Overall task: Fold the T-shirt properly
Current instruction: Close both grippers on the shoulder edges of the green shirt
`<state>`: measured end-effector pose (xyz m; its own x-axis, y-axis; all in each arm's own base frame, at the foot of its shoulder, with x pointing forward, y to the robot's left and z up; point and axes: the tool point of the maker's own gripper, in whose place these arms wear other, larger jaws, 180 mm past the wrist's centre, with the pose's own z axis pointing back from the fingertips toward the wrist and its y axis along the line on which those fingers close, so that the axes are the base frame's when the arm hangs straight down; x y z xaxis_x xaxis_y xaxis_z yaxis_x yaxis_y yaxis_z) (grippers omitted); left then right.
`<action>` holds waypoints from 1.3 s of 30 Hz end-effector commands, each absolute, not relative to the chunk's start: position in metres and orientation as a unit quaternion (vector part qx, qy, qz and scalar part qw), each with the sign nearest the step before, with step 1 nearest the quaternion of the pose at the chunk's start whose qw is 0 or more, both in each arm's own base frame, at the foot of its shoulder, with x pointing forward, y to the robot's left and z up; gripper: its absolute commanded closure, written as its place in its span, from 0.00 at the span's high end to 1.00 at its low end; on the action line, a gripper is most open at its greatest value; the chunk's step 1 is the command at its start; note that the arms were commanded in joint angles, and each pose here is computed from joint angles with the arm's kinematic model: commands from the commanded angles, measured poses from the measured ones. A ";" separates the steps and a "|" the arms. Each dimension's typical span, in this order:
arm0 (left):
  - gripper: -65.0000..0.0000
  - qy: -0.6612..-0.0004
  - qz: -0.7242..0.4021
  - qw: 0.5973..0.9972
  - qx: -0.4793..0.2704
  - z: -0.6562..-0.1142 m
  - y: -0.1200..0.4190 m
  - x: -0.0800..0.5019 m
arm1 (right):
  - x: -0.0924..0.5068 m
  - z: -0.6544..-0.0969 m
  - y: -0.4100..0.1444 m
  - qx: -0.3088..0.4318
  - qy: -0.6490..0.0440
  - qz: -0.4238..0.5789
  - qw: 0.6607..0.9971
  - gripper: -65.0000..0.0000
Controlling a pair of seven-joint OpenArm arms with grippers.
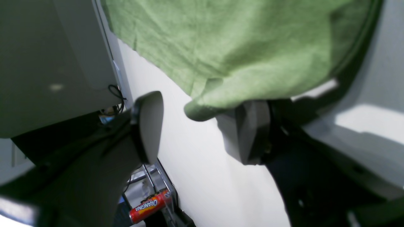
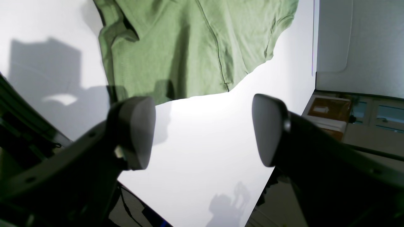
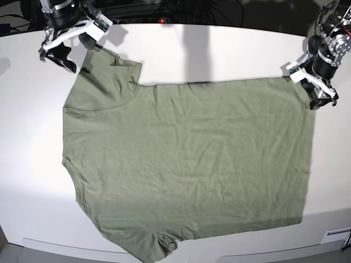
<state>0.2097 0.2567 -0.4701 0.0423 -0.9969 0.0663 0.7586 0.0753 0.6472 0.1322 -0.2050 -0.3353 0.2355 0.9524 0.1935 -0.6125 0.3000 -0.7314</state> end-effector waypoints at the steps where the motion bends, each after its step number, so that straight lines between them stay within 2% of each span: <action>1: 0.58 -0.181 -0.665 0.710 0.146 -0.501 0.255 0.158 | 0.135 -0.328 -0.203 -0.269 -0.333 0.526 0.735 0.73; 10: 0.58 -0.170 -0.680 0.706 0.107 -0.507 0.255 0.122 | 0.135 -0.328 -0.203 -0.269 -0.333 0.526 0.735 0.73; 15: 0.58 -0.203 -0.683 0.697 0.073 -0.505 0.237 0.118 | 0.135 -0.328 -0.203 -0.269 -0.333 0.526 0.735 0.73; 17: 0.57 -0.232 -0.676 0.694 0.089 -0.500 0.234 0.130 | 0.135 -0.328 -0.203 -0.269 -0.333 0.526 0.735 0.73; 25: 0.22 -0.249 -0.669 0.692 0.107 -0.496 0.234 0.140 | 0.135 -0.328 -0.203 -0.267 -0.333 0.525 0.736 0.73; 30: 0.00 -0.249 -0.669 0.692 0.107 -0.496 0.234 0.140 | 0.132 -0.332 -0.201 -0.249 -0.333 0.513 0.751 0.73; 37: 0.00 -0.241 -0.668 0.695 0.115 -0.497 0.238 0.140 | 0.132 -0.332 -0.201 -0.246 -0.333 0.510 0.754 0.73; 39: 0.00 -0.234 -0.667 0.697 0.121 -0.497 0.242 0.140 | 0.128 -0.337 -0.198 -0.222 -0.332 0.493 0.773 0.73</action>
